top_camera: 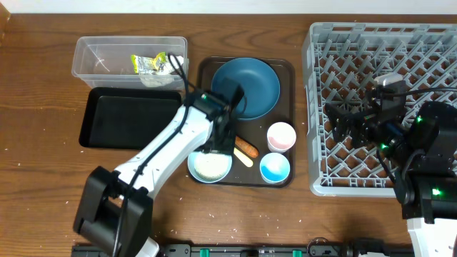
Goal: Sort waste into correct bins and load items into the dishwasher rack
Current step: 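Reach left gripper to white bowl of rice and grasp its rim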
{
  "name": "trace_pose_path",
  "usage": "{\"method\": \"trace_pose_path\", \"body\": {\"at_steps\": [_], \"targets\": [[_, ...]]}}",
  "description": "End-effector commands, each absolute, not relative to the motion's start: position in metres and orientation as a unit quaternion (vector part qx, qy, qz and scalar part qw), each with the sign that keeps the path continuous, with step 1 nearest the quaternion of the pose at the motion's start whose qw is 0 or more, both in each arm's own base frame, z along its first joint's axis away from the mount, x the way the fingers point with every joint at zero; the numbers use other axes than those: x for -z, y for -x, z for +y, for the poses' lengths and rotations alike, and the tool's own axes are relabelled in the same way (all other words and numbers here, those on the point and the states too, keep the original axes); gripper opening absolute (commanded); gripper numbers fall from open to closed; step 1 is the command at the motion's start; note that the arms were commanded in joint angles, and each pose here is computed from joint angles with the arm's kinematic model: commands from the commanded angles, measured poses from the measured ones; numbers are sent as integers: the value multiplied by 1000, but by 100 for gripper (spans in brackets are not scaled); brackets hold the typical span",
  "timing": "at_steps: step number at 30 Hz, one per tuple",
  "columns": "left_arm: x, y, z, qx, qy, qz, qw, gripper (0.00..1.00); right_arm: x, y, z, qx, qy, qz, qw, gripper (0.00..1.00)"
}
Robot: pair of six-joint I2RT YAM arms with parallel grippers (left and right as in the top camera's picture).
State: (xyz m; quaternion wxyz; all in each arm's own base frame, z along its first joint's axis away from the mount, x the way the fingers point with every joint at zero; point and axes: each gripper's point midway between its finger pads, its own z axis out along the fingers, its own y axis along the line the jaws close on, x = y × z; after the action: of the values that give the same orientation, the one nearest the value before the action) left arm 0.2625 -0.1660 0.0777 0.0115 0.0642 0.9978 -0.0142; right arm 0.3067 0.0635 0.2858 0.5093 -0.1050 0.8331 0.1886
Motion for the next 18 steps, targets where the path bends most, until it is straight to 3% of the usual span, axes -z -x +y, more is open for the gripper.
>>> {"method": "trace_pose_path", "body": {"at_steps": [1, 10, 18], "targets": [[-71, -250, -166, 12, -101, 995, 5, 62, -295, -305, 71, -198, 122, 825, 515, 99], [-64, -226, -195, 12, -210, 978, 5, 61, -295, -305, 72, -204, 114, 826, 514, 99], [-57, -222, -207, 17, -230, 973, 14, 57, -295, -305, 72, -204, 113, 826, 513, 99]]}}
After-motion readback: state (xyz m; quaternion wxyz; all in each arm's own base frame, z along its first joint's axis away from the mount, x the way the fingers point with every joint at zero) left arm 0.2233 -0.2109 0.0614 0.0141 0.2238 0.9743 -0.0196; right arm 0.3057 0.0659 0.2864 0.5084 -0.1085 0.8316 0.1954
